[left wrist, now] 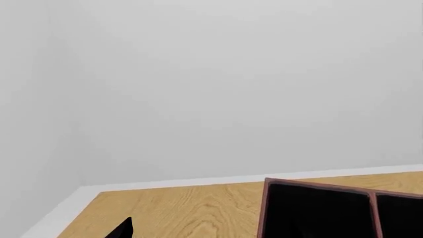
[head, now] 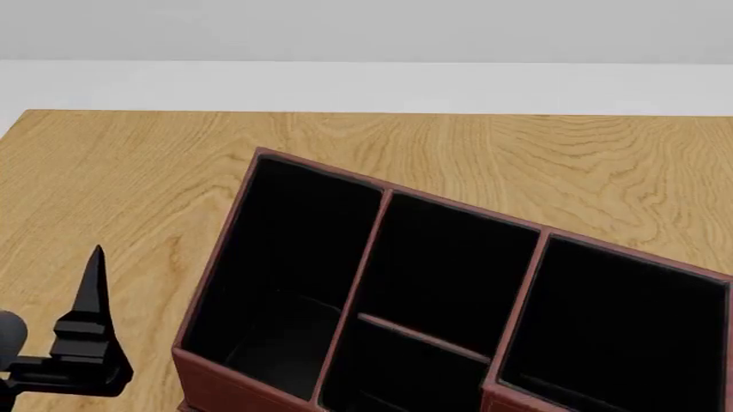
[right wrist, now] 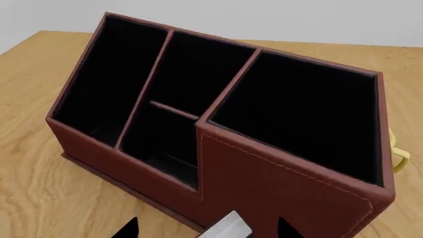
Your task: Pick up the book and place it in the front compartment of the caddy.
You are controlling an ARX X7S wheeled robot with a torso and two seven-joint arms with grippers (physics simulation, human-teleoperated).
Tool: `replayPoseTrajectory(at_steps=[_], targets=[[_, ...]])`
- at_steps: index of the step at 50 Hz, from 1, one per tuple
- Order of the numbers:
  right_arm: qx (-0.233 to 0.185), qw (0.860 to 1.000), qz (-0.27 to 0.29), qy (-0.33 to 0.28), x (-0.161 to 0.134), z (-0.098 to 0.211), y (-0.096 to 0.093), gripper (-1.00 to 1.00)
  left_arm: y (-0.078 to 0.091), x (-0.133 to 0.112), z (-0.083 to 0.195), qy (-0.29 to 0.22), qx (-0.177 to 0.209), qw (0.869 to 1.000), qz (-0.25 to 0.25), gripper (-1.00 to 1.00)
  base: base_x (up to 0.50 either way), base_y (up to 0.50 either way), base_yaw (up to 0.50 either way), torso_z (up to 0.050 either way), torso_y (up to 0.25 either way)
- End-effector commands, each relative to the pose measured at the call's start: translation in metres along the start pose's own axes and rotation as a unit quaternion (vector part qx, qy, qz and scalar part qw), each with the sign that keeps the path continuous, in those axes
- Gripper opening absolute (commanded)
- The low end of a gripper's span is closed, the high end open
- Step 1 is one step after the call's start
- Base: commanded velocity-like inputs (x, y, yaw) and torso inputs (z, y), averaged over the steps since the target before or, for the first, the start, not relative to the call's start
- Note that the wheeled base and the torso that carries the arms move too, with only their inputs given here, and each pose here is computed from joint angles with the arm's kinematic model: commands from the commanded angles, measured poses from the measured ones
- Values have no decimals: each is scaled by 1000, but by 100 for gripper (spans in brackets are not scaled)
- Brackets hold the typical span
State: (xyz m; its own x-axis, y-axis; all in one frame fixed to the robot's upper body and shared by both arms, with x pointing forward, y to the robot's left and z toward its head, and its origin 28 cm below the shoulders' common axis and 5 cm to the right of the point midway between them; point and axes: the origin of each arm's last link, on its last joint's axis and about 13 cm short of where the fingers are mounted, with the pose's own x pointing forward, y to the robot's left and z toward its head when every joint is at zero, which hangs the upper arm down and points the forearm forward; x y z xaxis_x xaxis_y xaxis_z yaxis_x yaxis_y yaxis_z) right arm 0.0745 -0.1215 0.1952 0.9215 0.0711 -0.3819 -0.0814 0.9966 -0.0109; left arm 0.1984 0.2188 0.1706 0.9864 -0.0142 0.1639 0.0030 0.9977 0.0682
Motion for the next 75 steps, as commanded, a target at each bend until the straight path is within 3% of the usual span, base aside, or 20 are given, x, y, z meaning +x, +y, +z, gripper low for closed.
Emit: replayPoseTrajectory(at_steps=[1, 22, 39, 75], targets=[[16, 1000, -18, 12, -3, -8, -1, 100, -1, 1, 0, 0, -3, 1000, -4, 100, 0, 0, 0, 0, 0], [136, 990, -37, 28, 3, -13, -2, 100, -2, 2, -6, 7, -5, 1000, -7, 100, 0, 0, 0, 0, 0], [203, 978, -30, 41, 10, -18, 0, 100, -1, 3, -11, 11, -9, 1000, -7, 100, 0, 0, 0, 0, 0], [255, 964, -7, 75, 27, -36, 9, 100, -2, 7, -17, 18, -13, 1000, -9, 100, 0, 0, 0, 0, 0]])
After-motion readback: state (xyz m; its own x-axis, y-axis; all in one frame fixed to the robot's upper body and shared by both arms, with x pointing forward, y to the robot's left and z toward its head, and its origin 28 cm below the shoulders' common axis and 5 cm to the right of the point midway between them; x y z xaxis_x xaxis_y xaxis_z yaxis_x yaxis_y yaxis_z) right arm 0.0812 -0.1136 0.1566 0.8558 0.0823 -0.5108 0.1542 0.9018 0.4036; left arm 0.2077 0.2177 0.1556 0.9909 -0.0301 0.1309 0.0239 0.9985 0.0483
